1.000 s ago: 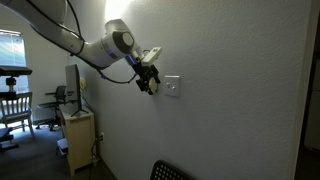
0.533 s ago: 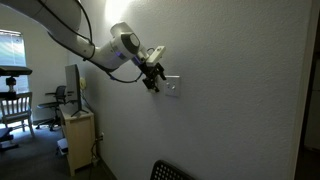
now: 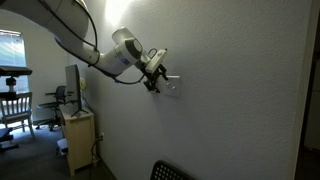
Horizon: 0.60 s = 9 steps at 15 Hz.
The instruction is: Switch off the light
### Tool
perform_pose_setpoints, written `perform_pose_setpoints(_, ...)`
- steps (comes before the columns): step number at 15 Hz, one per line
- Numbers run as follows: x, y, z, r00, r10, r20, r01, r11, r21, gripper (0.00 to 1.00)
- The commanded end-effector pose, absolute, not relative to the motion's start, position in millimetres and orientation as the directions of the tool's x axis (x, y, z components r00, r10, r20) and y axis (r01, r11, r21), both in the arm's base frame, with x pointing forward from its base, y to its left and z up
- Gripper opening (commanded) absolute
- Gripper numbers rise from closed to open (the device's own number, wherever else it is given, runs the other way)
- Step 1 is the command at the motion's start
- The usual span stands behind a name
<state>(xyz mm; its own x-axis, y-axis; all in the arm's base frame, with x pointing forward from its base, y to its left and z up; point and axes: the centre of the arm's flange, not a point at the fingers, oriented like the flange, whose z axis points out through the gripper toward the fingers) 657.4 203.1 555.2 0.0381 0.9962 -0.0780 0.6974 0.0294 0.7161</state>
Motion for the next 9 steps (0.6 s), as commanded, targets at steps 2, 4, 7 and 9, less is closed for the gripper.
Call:
perform_pose_setpoints(2,661,198,546,0.039,0.997,-0.070,0.711,0.022,0.703,1.00)
perform_pose_setpoints(4,662,197,539,0.038,0.997,-0.069,0.733,0.019,0.680,1.00)
perform_pose_setpoints(7,664,195,533,0.051,0.997,-0.057,0.746,0.000,0.666,1.00)
perform_pose_setpoints(9,665,195,533,0.055,0.997,-0.054,0.755,-0.006,0.655,1.00)
